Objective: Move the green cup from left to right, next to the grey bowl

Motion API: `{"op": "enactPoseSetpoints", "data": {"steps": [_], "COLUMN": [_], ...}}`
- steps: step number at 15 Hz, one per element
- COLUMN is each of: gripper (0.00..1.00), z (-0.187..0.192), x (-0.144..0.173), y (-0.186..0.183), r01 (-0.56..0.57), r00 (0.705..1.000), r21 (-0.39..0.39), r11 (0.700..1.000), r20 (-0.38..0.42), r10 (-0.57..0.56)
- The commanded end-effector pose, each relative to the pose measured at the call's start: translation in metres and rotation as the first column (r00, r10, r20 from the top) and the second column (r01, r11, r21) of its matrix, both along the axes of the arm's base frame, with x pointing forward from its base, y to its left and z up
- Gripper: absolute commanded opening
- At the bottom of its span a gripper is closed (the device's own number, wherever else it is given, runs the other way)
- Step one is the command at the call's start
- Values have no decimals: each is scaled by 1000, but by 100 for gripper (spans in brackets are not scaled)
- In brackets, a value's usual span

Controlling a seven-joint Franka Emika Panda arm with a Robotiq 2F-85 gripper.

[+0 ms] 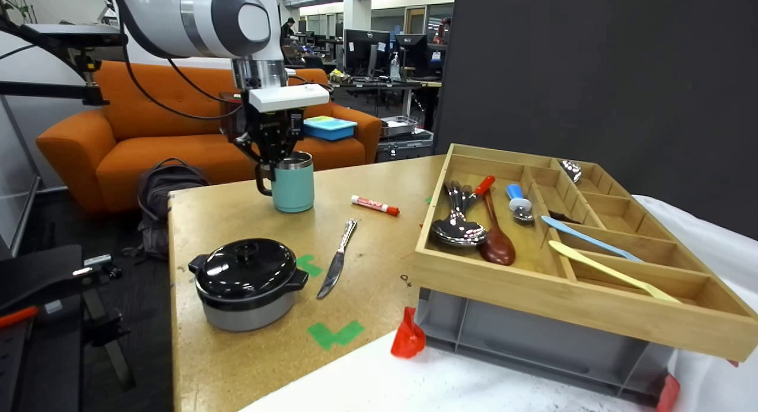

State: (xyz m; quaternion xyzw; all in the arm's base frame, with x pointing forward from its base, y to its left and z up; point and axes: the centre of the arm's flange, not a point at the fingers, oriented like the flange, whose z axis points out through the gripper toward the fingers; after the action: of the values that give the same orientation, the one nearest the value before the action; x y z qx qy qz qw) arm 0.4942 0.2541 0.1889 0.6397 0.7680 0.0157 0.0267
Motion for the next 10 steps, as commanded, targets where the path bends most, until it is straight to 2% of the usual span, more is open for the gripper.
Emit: {"op": "enactPoseSetpoints", "data": {"steps": [1,10], "gripper": [2,2], "z": [8,16], "x": [-3,-14], "y": [-6,-83], "r01": [2,168], "r00": [1000,986], "r21": [-7,-22], "r11": [1000,986], "r20": [20,18], "r10": [-2,-168]}}
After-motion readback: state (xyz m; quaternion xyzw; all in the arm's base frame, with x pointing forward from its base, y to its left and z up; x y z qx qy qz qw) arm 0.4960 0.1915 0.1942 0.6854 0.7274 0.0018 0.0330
